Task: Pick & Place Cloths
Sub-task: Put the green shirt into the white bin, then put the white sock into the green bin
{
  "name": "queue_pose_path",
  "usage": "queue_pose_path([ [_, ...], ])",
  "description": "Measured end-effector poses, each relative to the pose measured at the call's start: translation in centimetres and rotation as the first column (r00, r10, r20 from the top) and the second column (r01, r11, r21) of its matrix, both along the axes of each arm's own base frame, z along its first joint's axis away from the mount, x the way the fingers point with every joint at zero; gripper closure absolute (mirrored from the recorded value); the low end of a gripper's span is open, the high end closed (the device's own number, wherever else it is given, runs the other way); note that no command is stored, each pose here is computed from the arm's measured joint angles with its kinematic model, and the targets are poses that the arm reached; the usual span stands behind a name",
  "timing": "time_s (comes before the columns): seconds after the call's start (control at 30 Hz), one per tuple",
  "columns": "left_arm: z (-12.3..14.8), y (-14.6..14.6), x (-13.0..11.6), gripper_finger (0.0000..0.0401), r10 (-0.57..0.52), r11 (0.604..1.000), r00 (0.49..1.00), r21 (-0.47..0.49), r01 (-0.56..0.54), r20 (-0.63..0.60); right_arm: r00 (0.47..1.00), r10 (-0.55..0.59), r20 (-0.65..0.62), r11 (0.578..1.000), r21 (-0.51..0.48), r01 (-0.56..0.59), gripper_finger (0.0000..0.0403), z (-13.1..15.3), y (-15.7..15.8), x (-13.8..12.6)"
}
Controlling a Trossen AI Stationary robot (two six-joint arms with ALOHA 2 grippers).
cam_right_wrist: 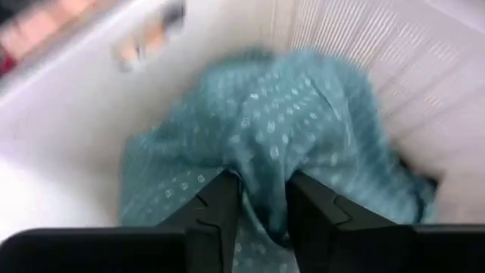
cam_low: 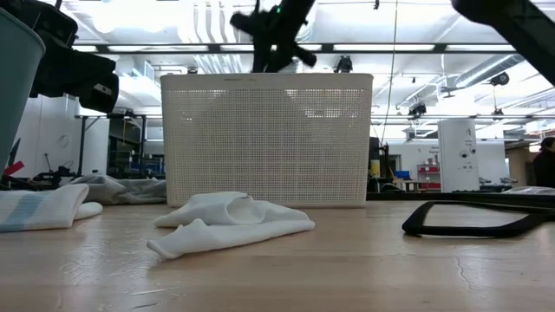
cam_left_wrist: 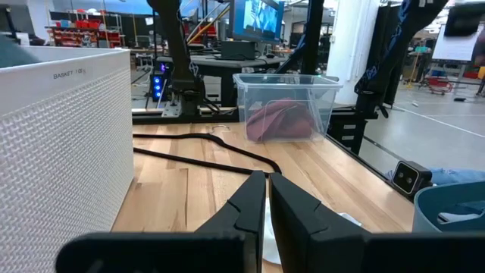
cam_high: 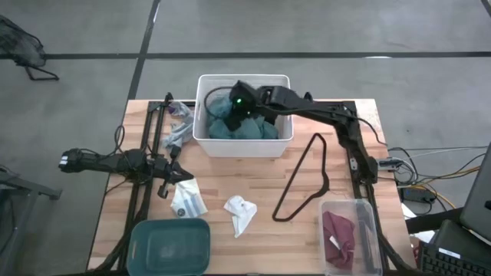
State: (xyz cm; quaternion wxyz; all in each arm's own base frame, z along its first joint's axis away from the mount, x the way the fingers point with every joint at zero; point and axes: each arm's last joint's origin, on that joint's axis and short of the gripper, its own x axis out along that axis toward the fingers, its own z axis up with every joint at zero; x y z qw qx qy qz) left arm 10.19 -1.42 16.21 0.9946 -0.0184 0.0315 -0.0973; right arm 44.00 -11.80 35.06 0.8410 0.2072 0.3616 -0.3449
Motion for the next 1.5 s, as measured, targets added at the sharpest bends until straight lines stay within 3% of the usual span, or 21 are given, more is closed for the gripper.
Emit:
queue_pose_path([
  [0.2,0.0,0.0,0.0,0.0375,0.000,1.000,1.000,0.000,0.000,0.000,0.989,0.052,-0.140,0.971,0.237,-0.018,0.0258,-4.4,-0.3,0.8],
  [0.4,0.0,0.0,0.0,0.0375,0.000,1.000,1.000,0.000,0.000,0.000,0.978,0.071,-0.198,0.964,0.264,-0.016,0.0194,-5.5,-0.3,0.8],
  [0.53,0.0,0.0,0.0,0.0375,0.000,1.000,1.000,0.000,0.000,0.000,0.980,0.081,-0.184,0.967,0.254,-0.032,0.0164,-4.1,-0.2,0.0],
  [0.8,0.0,0.0,0.0,0.0375,0.000,1.000,1.000,0.000,0.000,0.000,0.995,0.063,-0.078,0.984,0.169,-0.050,0.0141,2.4,0.4,-3.9],
  [0.97,0.0,0.0,0.0,0.0375,0.000,1.000,1.000,0.000,0.000,0.000,0.995,0.071,-0.067,0.988,0.145,-0.061,0.0190,5.3,1.9,-6.7],
  [1.2,0.0,0.0,0.0,0.0375,0.000,1.000,1.000,0.000,0.000,0.000,0.991,0.117,-0.061,0.991,0.065,-0.113,0.0374,5.8,4.6,-9.0],
  [1.37,0.0,0.0,0.0,0.0375,0.000,1.000,1.000,0.000,0.000,0.000,0.963,0.266,0.037,0.964,-0.037,-0.265,0.0391,5.2,7.8,-10.8],
  [1.5,0.0,0.0,0.0,0.0375,0.000,1.000,1.000,0.000,0.000,0.000,0.903,0.392,0.173,0.917,-0.155,-0.368,0.0394,4.5,10.3,-12.9],
])
